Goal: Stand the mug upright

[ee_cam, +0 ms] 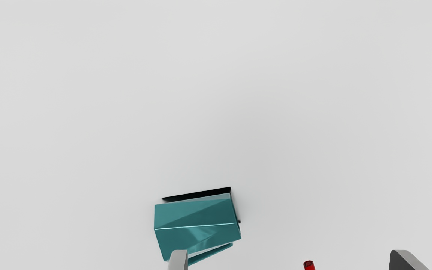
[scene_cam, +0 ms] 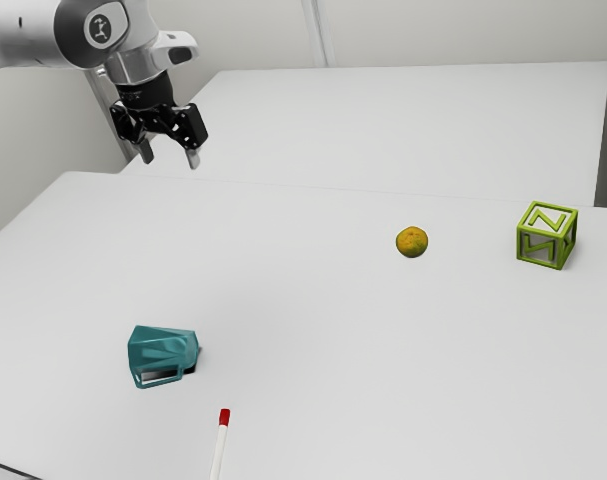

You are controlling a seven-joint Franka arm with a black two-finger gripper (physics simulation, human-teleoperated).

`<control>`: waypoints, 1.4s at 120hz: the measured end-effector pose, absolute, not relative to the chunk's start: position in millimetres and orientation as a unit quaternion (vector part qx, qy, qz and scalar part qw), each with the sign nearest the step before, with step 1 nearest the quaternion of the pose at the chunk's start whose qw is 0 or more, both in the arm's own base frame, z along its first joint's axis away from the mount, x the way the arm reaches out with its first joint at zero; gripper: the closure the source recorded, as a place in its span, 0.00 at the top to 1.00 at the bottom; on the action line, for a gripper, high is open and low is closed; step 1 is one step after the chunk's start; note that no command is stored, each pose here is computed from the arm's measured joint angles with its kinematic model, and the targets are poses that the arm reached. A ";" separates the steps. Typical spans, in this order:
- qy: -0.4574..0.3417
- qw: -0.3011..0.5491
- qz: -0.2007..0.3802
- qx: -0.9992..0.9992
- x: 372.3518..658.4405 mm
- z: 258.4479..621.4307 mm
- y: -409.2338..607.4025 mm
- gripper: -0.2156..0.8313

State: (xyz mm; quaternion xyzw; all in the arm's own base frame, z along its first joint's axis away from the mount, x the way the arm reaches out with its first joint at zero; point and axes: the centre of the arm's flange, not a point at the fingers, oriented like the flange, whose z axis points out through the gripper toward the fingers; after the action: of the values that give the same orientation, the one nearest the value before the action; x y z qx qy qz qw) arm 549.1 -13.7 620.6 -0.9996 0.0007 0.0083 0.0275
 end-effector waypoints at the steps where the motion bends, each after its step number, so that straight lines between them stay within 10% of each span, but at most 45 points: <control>1: 0.001 0.028 0.008 -1.000 549.0 620.6 -13.8 0.77; 64: -0.044 0.021 0.017 -0.999 511.9 614.9 28.7 0.77; 168: -0.166 -0.255 -0.080 -0.949 424.3 439.6 196.3 0.77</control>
State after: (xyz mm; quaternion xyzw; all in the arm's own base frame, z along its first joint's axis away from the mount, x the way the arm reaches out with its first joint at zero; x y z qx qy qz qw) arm 424.3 196.3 439.6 -0.9492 -0.1664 -0.0804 -0.2548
